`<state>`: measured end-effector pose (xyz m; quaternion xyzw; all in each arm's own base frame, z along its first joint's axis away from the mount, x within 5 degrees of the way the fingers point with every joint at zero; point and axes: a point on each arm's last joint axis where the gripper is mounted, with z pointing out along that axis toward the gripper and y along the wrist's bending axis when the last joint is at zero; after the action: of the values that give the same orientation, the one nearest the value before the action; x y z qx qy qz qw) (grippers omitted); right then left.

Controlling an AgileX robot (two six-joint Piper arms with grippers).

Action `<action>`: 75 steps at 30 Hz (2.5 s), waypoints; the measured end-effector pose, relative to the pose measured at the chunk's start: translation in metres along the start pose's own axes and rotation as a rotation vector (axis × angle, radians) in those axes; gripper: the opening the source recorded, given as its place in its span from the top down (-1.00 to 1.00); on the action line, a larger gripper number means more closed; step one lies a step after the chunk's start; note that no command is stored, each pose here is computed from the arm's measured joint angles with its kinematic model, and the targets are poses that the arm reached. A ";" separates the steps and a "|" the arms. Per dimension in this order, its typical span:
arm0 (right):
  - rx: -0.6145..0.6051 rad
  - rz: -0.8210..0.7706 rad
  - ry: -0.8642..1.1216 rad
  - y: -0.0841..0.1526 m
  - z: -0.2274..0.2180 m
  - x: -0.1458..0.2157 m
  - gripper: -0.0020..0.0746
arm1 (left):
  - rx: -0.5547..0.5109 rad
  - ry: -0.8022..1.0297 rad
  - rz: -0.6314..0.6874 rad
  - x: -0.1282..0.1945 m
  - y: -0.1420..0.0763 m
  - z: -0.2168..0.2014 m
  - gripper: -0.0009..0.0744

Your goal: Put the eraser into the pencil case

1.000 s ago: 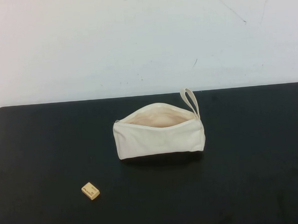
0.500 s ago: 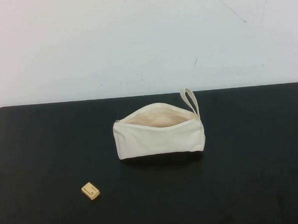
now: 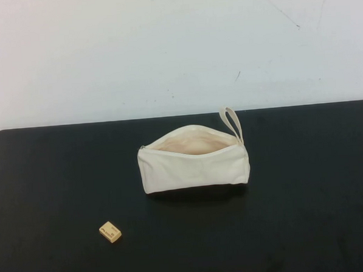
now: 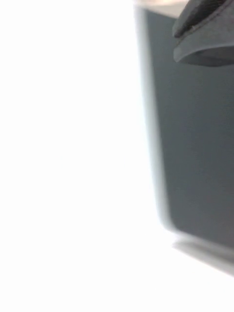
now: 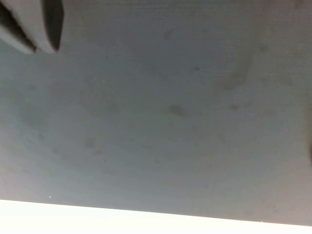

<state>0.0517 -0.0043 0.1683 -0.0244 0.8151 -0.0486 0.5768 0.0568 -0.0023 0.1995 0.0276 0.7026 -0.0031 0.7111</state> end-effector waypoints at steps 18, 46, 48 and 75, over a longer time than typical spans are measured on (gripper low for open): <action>0.000 0.000 0.000 0.000 0.000 0.000 0.95 | -0.005 -0.467 -0.165 -0.048 0.004 -0.011 0.98; 0.000 0.000 0.000 0.000 0.000 0.000 0.95 | 0.244 0.907 -0.138 -0.080 -0.020 0.123 0.98; 0.000 0.000 0.000 0.000 0.000 0.000 0.95 | 0.301 0.946 -0.125 -0.074 -0.024 0.139 0.98; 0.000 0.000 0.000 0.000 0.000 0.000 0.95 | 0.462 1.199 0.339 0.000 -0.092 0.244 0.17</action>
<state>0.0517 -0.0043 0.1683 -0.0244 0.8151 -0.0486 0.5768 0.2970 -0.1046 0.1990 0.2865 0.9437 -0.0257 0.1632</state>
